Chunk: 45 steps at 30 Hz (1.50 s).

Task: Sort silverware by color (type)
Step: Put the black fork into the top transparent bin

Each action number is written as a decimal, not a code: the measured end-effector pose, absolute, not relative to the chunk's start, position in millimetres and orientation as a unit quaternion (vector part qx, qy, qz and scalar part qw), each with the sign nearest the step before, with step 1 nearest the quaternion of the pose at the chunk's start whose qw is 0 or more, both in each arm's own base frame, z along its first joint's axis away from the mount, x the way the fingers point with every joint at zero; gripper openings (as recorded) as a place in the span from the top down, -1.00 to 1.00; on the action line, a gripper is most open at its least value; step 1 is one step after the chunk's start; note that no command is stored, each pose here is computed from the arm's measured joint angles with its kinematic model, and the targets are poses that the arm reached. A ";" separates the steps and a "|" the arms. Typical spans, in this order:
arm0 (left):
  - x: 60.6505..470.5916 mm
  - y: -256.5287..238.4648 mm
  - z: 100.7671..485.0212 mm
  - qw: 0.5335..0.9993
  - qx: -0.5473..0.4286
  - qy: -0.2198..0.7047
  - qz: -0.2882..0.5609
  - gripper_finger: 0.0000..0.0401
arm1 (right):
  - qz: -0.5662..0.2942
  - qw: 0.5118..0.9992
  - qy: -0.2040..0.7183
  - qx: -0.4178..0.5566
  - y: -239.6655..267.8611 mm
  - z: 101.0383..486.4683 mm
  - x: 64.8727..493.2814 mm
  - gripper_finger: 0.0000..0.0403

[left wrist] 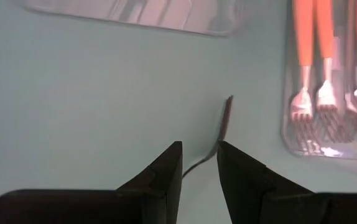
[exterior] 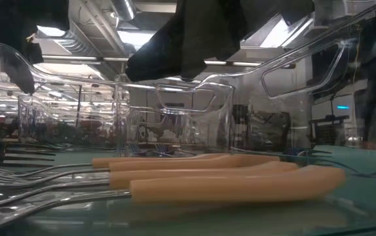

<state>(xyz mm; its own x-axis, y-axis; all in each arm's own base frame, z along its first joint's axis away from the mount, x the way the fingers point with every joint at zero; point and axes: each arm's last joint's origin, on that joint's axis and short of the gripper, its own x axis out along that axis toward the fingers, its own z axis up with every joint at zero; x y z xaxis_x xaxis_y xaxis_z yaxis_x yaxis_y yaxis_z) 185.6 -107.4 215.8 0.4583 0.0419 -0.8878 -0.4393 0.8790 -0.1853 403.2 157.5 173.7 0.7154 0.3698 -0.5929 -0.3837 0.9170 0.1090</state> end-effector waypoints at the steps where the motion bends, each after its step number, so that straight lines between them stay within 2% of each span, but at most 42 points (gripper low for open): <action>1: 185.2 -108.5 214.1 0.832 -0.201 0.497 0.142 0.53 | 0.203 0.926 0.317 -0.011 157.5 173.8 403.3 0.69; 10: 173.7 -114.6 182.1 0.837 -0.195 0.500 0.108 0.53 | 0.221 0.921 0.320 0.001 156.7 184.5 397.7 0.69; 16: 163.5 -112.9 166.4 0.835 -0.160 0.518 0.098 0.53 | 0.262 0.918 0.297 0.013 155.7 214.4 388.7 0.69; 30: 156.7 -119.5 163.8 0.846 -0.063 0.529 0.029 0.53 | 0.278 0.913 0.298 0.015 145.0 265.4 358.6 0.69; 45: 160.0 -121.1 150.7 0.836 -0.034 0.546 0.050 0.53 | 0.276 0.922 0.272 -0.012 137.5 294.3 340.8 0.69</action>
